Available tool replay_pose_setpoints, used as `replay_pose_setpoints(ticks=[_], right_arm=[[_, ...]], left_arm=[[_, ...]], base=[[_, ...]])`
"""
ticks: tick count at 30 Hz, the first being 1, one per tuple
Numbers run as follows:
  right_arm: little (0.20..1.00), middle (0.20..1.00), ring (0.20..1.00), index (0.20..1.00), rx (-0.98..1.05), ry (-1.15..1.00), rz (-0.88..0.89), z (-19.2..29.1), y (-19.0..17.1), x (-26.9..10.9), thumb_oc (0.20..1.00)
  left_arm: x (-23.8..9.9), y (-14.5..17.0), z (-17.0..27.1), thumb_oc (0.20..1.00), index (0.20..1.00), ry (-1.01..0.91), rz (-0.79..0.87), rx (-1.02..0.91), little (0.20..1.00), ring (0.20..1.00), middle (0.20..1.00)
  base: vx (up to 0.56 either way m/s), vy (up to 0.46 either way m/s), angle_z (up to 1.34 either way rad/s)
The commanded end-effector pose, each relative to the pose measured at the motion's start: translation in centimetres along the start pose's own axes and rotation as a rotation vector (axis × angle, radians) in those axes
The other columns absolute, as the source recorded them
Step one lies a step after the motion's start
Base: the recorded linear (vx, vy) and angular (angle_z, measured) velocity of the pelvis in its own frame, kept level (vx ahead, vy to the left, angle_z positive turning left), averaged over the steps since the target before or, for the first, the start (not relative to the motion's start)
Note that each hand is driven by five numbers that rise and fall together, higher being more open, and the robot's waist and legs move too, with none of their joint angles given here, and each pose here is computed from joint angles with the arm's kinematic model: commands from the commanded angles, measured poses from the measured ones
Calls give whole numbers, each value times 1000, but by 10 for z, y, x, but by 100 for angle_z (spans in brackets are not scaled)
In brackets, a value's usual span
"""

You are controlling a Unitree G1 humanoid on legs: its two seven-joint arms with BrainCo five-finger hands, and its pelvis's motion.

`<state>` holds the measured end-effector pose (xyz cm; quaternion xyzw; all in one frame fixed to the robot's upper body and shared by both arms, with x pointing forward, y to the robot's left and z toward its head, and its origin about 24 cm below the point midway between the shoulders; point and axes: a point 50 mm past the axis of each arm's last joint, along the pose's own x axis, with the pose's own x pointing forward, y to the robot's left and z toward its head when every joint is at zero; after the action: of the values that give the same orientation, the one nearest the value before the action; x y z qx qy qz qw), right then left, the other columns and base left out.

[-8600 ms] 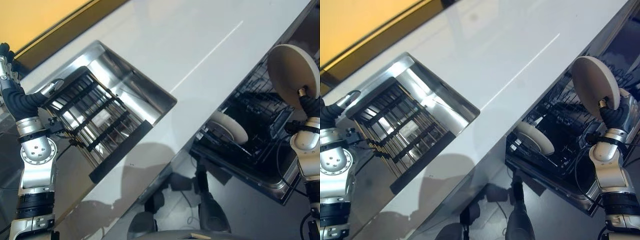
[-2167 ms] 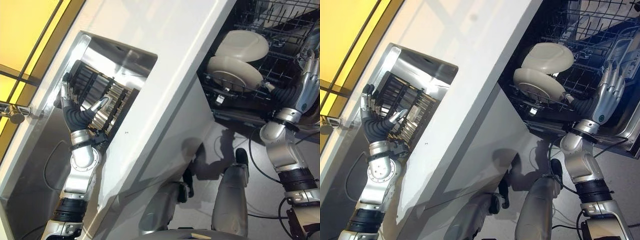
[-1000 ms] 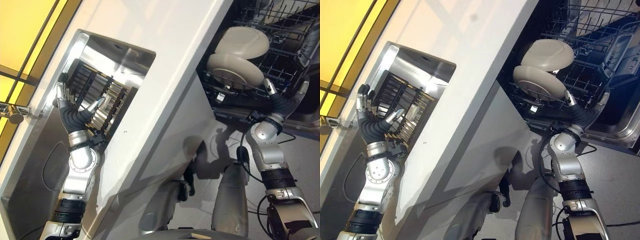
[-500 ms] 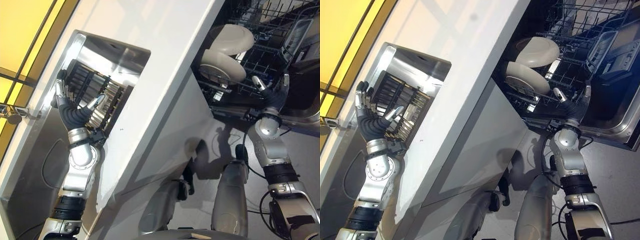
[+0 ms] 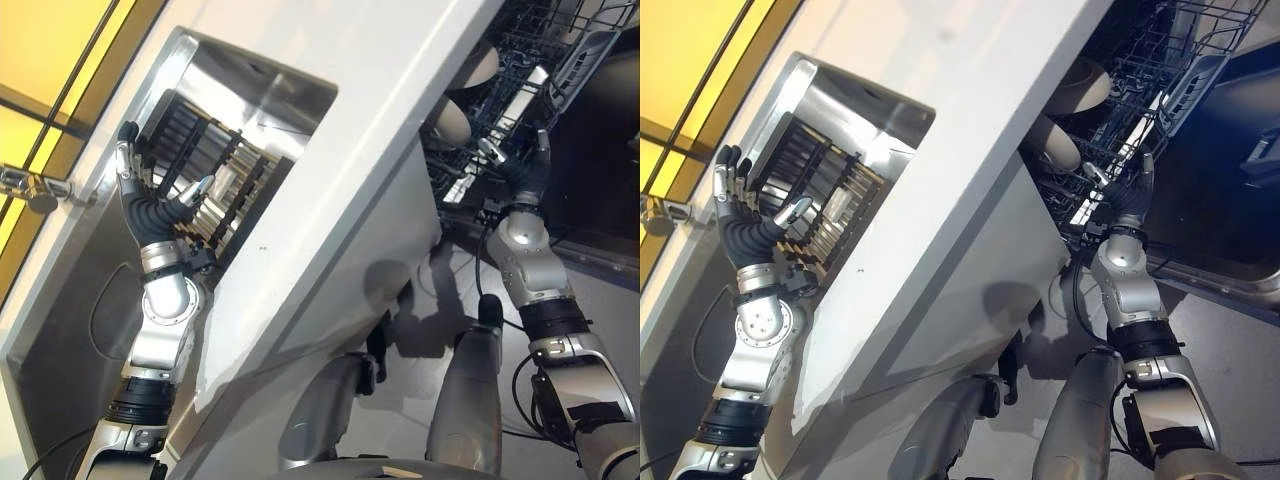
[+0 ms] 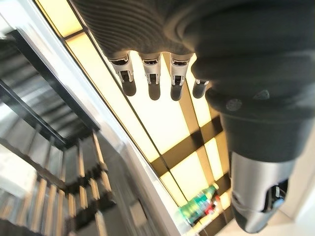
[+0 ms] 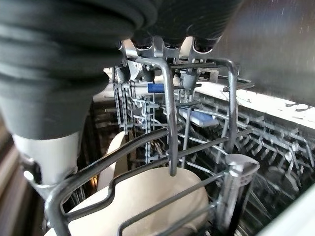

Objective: Pick up plates and place into dishwasher.

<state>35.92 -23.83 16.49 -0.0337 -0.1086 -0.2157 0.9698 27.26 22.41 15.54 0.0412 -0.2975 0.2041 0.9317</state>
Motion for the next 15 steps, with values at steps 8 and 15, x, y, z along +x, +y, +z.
replay_pose_setpoints(ticks=[8,15], right_arm=[[1000,1000,1000,1000,67,-201,367,60,88,-4,1000],[1000,1000,1000,1000,126,-205,364,61,91,-4,1000]], left_arm=[[14,19,17,1000,1000,-83,-7,24,1000,1000,1000],[23,20,21,1000,1000,-112,-20,48,1000,1000,1000]], base=[[29,-75,16],[-17,-90,6]])
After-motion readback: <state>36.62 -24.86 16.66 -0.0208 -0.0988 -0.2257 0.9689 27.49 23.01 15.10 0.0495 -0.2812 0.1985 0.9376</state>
